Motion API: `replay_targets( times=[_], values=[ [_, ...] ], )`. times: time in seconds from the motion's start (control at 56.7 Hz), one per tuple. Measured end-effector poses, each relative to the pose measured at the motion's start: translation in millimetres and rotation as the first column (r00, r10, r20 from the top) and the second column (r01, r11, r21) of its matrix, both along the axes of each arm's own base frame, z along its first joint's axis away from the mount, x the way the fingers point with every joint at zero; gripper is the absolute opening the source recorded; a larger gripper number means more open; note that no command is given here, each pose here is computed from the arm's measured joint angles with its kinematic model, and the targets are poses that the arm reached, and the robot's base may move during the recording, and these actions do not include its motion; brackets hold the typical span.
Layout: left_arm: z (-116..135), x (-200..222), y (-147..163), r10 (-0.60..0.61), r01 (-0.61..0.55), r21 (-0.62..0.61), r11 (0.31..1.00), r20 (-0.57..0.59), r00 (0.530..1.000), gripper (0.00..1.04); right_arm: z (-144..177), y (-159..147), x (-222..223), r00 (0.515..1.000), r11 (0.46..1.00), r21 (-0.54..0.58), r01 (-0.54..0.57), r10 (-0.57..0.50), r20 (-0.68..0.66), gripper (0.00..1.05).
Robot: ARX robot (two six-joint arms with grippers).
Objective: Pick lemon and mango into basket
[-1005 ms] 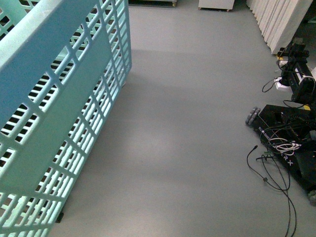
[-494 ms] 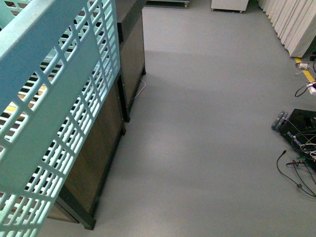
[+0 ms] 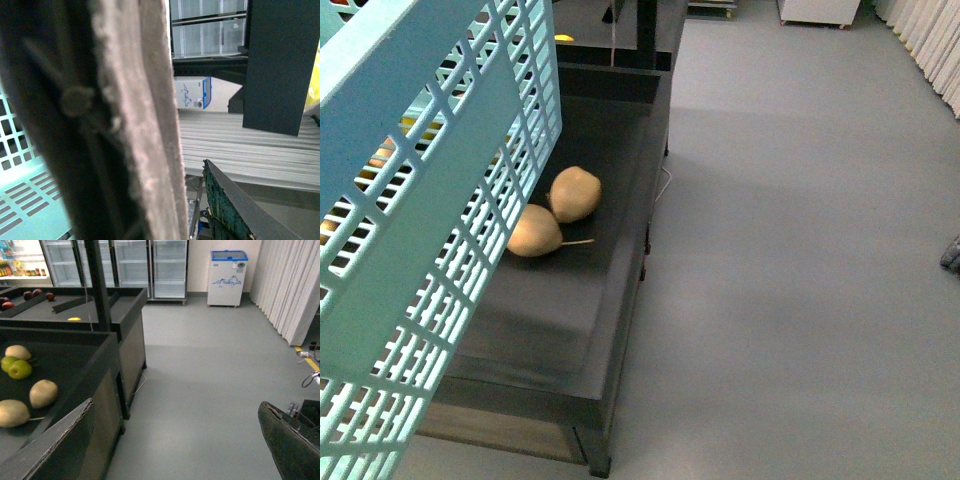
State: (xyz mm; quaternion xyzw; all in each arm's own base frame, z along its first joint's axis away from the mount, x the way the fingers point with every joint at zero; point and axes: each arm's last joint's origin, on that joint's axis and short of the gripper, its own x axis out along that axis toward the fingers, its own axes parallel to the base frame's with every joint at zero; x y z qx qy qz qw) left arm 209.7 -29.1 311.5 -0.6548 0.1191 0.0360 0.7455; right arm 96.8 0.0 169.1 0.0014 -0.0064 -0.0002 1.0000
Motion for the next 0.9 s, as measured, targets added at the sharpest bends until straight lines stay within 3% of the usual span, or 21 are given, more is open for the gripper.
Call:
replay_targets(
  times=[0.899],
  values=[
    [-0.1,0.2,0.0,0.001,-0.001,0.000,1.000,-0.001,1.000,0.28,0.1,0.0,0.0,1.000,1.000,0.000,0.002,-0.002,0.001,0.96]
  ],
)
